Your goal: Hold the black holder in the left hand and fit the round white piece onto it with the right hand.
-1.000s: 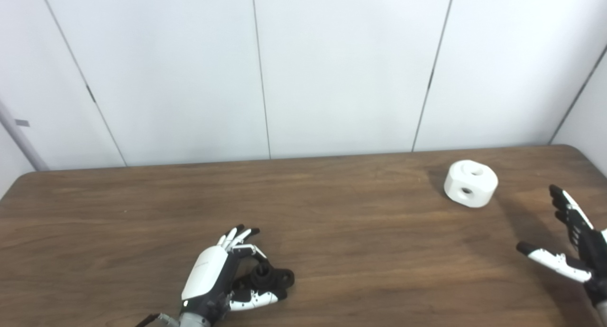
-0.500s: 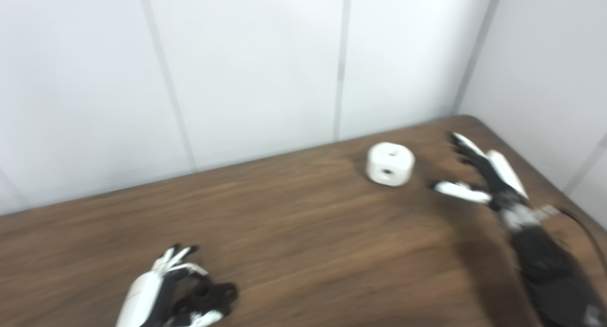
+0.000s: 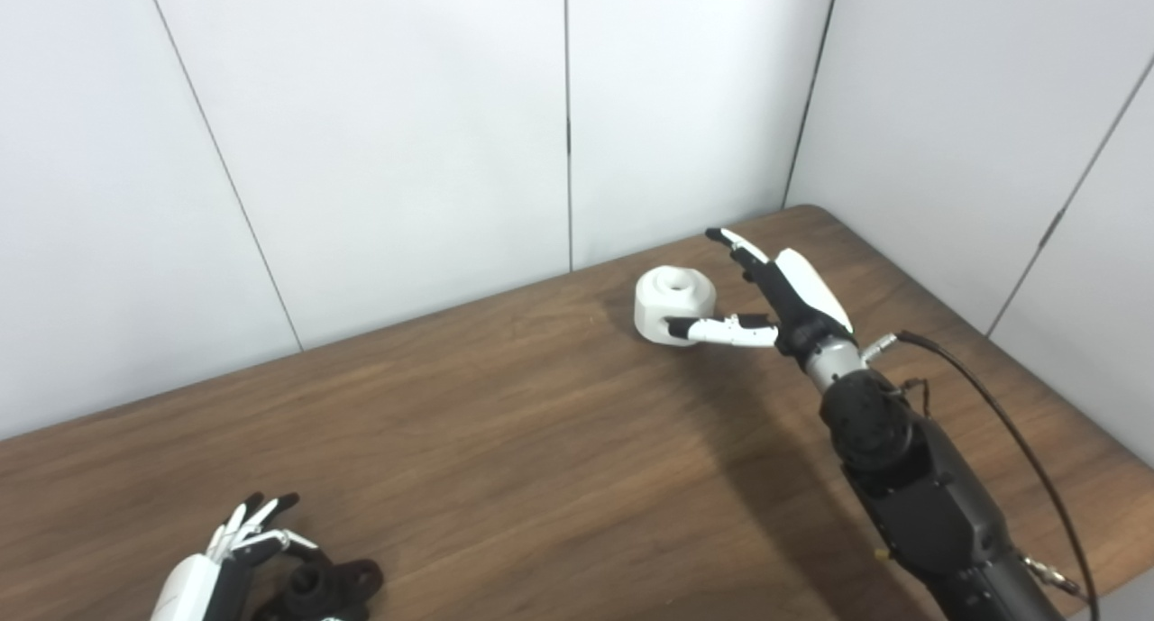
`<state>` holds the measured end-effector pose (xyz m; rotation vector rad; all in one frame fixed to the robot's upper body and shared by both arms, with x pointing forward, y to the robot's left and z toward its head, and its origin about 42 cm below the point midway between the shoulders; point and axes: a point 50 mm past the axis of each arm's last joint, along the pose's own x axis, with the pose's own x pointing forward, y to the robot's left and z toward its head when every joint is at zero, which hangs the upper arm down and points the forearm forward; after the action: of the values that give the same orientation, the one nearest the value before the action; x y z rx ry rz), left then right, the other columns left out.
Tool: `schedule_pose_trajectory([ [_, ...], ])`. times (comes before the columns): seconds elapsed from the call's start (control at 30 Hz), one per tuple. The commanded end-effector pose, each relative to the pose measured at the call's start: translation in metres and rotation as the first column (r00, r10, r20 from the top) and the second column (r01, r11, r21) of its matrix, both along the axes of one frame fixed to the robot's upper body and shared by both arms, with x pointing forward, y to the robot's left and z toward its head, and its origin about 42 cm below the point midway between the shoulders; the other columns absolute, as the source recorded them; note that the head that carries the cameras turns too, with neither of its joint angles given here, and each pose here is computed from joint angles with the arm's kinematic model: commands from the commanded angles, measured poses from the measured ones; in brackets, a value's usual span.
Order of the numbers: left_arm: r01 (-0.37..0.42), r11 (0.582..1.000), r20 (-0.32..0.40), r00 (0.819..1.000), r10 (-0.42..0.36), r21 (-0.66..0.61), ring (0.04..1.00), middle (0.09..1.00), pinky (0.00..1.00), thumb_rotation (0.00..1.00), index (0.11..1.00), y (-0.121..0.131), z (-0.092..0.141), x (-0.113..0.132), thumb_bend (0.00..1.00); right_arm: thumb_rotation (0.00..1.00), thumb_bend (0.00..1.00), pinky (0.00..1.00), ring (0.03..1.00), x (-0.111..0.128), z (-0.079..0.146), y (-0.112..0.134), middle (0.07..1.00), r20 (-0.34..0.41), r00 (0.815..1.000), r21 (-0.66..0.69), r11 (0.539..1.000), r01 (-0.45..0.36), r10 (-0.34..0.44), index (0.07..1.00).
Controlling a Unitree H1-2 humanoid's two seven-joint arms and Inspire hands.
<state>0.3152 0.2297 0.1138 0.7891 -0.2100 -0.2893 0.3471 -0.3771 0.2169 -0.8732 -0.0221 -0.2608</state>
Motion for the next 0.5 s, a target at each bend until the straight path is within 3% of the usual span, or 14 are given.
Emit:
schedule_pose_trajectory([
  [0.0, -0.022, 0.999, -0.065, 0.998, 0.024, 0.027, 1.0, 0.906, 1.0, 0.04, 0.482, 0.013, -0.019, -0.007, 0.52, 0.6, 1.0, 0.86, 0.932, 0.01, 0.03, -0.001, 0.962, 0.055, 0.998, -0.053, 0.998, -0.016, 0.018, 0.916],
  [0.27, -0.021, 0.999, -0.064, 0.998, 0.023, 0.029, 1.0, 0.906, 1.0, 0.04, 0.482, 0.015, -0.02, -0.009, 0.52, 0.53, 1.0, 0.85, 0.934, 0.021, 0.032, -0.005, 0.969, -0.007, 0.999, -0.076, 0.996, -0.039, 0.038, 0.891],
  [0.47, -0.024, 0.999, -0.066, 0.997, 0.026, 0.024, 1.0, 0.905, 1.0, 0.04, 0.482, 0.016, -0.02, -0.009, 0.52, 0.55, 1.0, 0.93, 0.987, 0.03, 0.034, -0.019, 0.997, -0.052, 0.998, -0.089, 0.995, -0.047, 0.043, 0.869],
])
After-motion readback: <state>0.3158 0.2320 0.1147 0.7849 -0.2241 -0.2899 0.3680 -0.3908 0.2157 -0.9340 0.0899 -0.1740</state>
